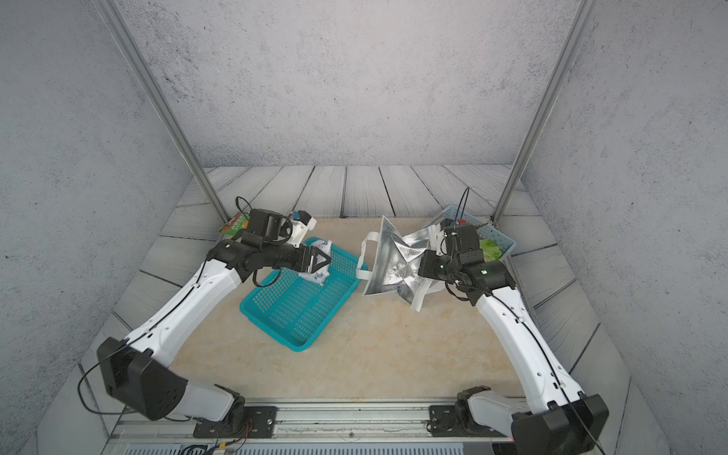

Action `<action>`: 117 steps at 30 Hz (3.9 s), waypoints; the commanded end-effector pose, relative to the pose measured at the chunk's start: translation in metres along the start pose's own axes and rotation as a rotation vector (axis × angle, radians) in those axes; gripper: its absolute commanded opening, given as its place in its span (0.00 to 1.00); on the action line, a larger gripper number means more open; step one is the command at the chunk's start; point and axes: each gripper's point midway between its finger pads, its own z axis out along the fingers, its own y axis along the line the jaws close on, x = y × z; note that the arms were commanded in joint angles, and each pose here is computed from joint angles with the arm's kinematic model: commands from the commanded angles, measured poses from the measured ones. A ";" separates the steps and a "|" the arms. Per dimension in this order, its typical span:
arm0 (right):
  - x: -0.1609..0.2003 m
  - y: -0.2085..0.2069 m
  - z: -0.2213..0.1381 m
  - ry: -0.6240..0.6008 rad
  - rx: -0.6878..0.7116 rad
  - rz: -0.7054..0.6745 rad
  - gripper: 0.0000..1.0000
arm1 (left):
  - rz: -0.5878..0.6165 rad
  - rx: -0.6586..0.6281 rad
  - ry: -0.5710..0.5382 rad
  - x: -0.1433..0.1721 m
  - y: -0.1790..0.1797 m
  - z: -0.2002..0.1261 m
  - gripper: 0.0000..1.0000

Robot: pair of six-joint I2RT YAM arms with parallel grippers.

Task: Place the ice pack in the delivery bag
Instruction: Pick up the ice pack from the bin, then place the ice pack in the delivery bag, then pick up the ice pack from the bin, then place the ice pack in the delivery bag.

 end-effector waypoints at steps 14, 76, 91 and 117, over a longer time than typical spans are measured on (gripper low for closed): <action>0.000 0.006 -0.010 -0.026 -0.043 0.008 0.00 | 0.397 -0.146 0.176 0.014 -0.106 0.129 0.39; 0.000 0.012 -0.005 -0.025 -0.085 0.015 0.00 | -0.976 -1.096 0.058 0.116 0.263 0.109 0.83; -0.002 0.012 -0.007 -0.025 -0.074 0.007 0.00 | -0.970 -1.062 0.102 0.131 0.273 0.133 0.44; 0.000 0.020 -0.005 -0.017 -0.124 0.018 0.00 | -0.014 -0.209 -0.259 -0.072 -0.094 0.085 0.21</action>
